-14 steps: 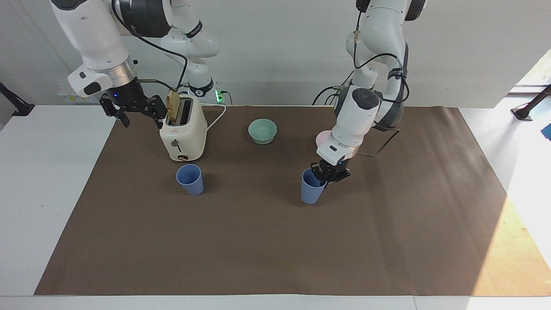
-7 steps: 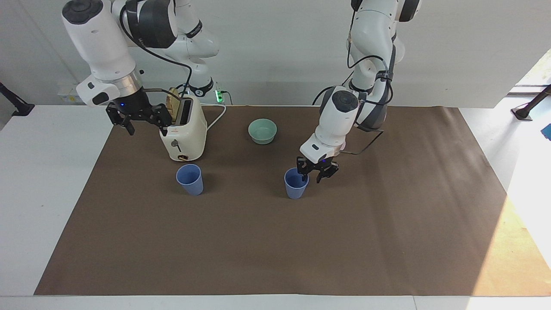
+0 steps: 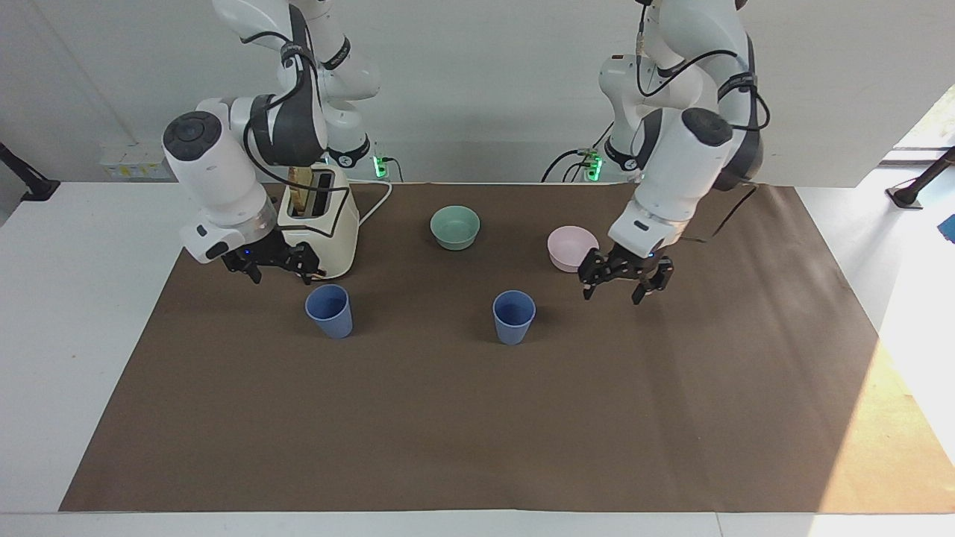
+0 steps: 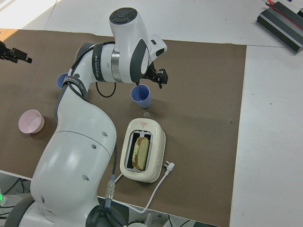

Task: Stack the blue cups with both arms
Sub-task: 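Release the cup with the left gripper while the right gripper reaches the other cup, then grasp the second blue cup with the right gripper and lift it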

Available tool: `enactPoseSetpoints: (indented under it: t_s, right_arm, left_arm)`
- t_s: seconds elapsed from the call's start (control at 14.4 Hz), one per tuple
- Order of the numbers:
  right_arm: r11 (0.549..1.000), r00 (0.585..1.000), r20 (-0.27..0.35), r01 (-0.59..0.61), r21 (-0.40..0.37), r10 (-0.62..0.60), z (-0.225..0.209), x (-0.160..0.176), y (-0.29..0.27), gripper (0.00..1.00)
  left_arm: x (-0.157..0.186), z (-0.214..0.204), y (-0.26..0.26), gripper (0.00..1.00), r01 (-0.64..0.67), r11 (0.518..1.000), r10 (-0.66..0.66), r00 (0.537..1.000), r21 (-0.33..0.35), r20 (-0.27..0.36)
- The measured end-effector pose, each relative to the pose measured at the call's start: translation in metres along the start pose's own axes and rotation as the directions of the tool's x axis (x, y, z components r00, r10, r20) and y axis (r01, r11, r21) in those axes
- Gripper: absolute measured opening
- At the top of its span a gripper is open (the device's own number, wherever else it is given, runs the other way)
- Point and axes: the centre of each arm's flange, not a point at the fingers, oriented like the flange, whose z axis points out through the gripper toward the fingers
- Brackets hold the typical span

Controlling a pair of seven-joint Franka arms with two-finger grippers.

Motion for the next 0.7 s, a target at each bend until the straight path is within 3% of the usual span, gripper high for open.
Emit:
enactPoseSetpoints:
  t_s: [0.35,0.7]
  right_arm:
    - [1.0,0.999,0.033,0.013,0.001,-0.013,0.051,0.002,-0.007,1.0]
    - [0.999,0.999,0.033,0.039,0.001,-0.039,0.057,0.001,-0.021,0.96]
  left_arm:
    - [0.004,-0.054,-0.115,1.0,-0.017,0.998,0.016,1.0,0.064,0.014]
    - [0.004,-0.123,-0.168,1.0,-0.031,0.993,0.024,0.998,0.11,0.063]
